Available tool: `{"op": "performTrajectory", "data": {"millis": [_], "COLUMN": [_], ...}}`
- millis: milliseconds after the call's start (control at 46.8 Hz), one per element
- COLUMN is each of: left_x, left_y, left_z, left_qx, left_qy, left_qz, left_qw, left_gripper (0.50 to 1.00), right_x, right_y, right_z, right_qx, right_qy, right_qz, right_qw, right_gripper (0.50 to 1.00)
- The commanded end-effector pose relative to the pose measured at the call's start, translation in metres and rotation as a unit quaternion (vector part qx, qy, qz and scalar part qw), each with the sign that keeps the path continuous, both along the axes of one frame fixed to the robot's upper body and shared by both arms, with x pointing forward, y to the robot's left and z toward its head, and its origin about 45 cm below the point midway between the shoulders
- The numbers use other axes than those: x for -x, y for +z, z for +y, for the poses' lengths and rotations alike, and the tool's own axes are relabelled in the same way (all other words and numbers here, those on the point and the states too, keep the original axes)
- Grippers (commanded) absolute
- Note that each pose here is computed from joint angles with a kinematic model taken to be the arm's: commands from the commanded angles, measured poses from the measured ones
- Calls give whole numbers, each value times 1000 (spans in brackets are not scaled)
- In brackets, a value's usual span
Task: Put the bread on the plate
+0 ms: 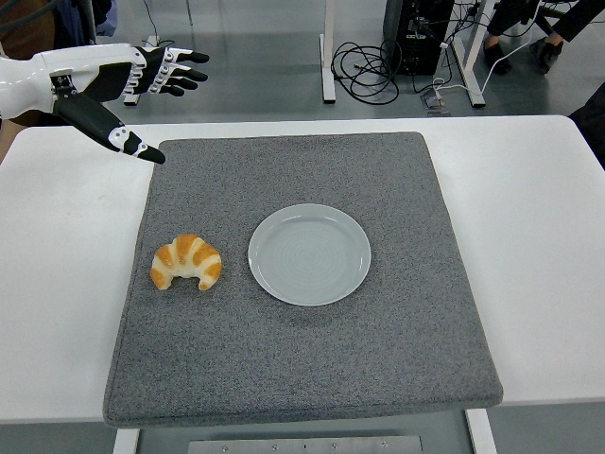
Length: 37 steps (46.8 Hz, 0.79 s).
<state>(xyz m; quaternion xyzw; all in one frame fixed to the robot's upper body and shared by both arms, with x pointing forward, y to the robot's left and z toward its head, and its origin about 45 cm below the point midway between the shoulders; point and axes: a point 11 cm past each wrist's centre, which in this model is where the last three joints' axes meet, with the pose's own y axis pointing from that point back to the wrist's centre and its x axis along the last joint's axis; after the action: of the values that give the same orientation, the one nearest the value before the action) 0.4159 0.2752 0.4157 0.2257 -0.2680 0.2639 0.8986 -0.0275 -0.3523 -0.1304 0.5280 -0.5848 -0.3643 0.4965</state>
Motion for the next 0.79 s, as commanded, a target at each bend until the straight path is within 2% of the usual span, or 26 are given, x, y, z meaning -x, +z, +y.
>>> {"op": "performTrajectory", "data": {"millis": [0, 256, 385, 577, 769], "left_x": [3, 19, 19, 22, 28], "left_y": [0, -6, -15, -42, -70], "left_z": [4, 18, 24, 32, 34], "left_qx": [-22, -92, -98, -121, -104], "left_qy": [-2, -11, -4, -3, -2], "left_qz": [-10, -37, -43, -70, -64], "left_qw": [1000, 995, 994, 990, 993], "left_gripper": [969, 969, 969, 969, 968], "right_x": [1, 1, 1, 0, 1], "right_y": [0, 0, 0, 0, 0], "right_z": [0, 0, 0, 0, 0], "right_qx": [0, 0, 0, 0, 0], "right_qy": [0, 0, 0, 0, 0], "right_qz": [0, 0, 0, 0, 0], "right_qw": [1000, 1000, 1000, 1000, 1000], "right_gripper": [1000, 1000, 1000, 1000, 1000]}}
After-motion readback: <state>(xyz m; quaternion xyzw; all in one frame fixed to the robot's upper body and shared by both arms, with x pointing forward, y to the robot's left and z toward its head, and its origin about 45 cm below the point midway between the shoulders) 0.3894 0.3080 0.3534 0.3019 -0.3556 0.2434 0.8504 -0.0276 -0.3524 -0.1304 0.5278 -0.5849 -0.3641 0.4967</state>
